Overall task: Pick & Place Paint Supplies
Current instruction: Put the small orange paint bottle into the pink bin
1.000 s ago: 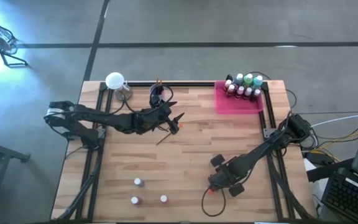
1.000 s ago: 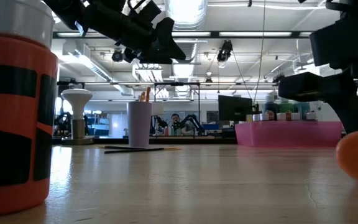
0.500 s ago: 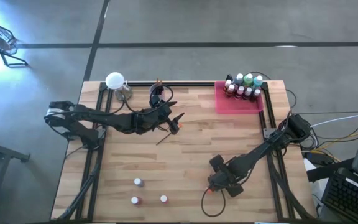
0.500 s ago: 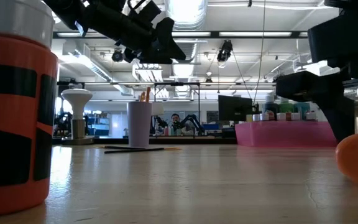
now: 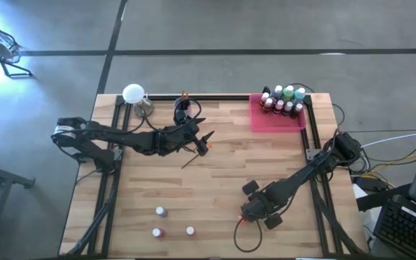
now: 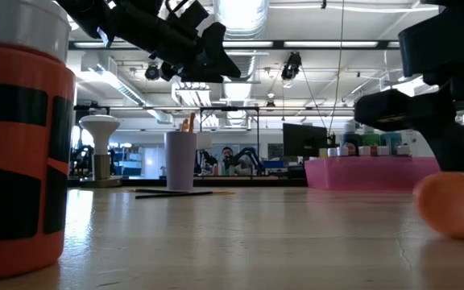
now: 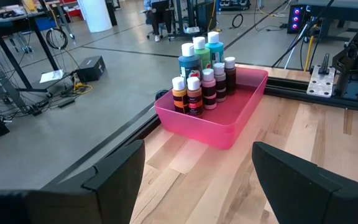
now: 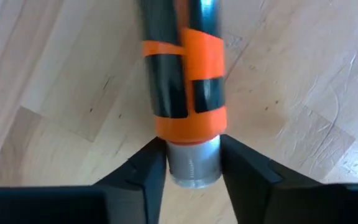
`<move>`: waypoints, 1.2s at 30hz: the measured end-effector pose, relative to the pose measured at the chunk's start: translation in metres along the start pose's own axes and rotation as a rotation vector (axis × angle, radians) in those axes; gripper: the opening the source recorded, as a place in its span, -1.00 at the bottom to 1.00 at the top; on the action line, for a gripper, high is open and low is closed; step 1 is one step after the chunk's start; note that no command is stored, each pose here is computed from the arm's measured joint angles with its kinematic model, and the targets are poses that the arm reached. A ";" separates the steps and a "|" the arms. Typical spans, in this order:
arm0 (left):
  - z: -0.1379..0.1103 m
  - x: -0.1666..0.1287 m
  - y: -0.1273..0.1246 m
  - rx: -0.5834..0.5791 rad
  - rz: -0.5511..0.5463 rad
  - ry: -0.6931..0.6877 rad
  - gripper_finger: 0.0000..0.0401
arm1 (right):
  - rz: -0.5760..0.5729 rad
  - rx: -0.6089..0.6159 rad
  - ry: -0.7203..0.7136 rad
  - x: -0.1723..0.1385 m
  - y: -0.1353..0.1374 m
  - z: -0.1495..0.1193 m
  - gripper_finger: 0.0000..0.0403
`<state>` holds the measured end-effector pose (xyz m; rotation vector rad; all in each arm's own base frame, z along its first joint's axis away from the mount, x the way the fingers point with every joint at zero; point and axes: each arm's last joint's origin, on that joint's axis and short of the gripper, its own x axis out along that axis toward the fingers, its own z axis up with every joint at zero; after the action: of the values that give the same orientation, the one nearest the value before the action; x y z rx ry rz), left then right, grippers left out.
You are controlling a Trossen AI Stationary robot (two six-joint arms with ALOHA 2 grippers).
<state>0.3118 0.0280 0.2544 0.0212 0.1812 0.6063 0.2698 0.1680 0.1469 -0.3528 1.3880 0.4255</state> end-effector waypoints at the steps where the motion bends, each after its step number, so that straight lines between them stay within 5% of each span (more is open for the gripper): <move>1: 0.000 0.000 0.000 0.000 0.000 0.000 0.50 | 0.000 0.000 0.000 0.000 0.000 0.000 -0.39; 11: 0.001 0.001 -0.002 -0.060 -0.075 0.065 0.50 | -0.046 -0.114 0.060 -0.005 -0.001 -0.003 -0.47; 25: -0.013 0.011 -0.003 -0.279 -0.352 0.239 0.50 | -0.885 -0.534 0.382 -0.059 -0.012 0.004 -0.47; 30: -0.022 0.025 0.000 -0.385 -0.556 0.296 0.50 | -1.169 -0.665 0.470 -0.074 -0.015 0.013 -0.47; 36: -0.027 0.041 -0.005 -0.491 -0.798 0.344 0.50 | -1.270 -0.801 0.614 -0.079 -0.018 0.015 -0.47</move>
<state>0.3426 0.0461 0.2209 -0.6089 0.3448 -0.1614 0.2814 0.1528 0.2270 -1.9987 1.2123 -0.2581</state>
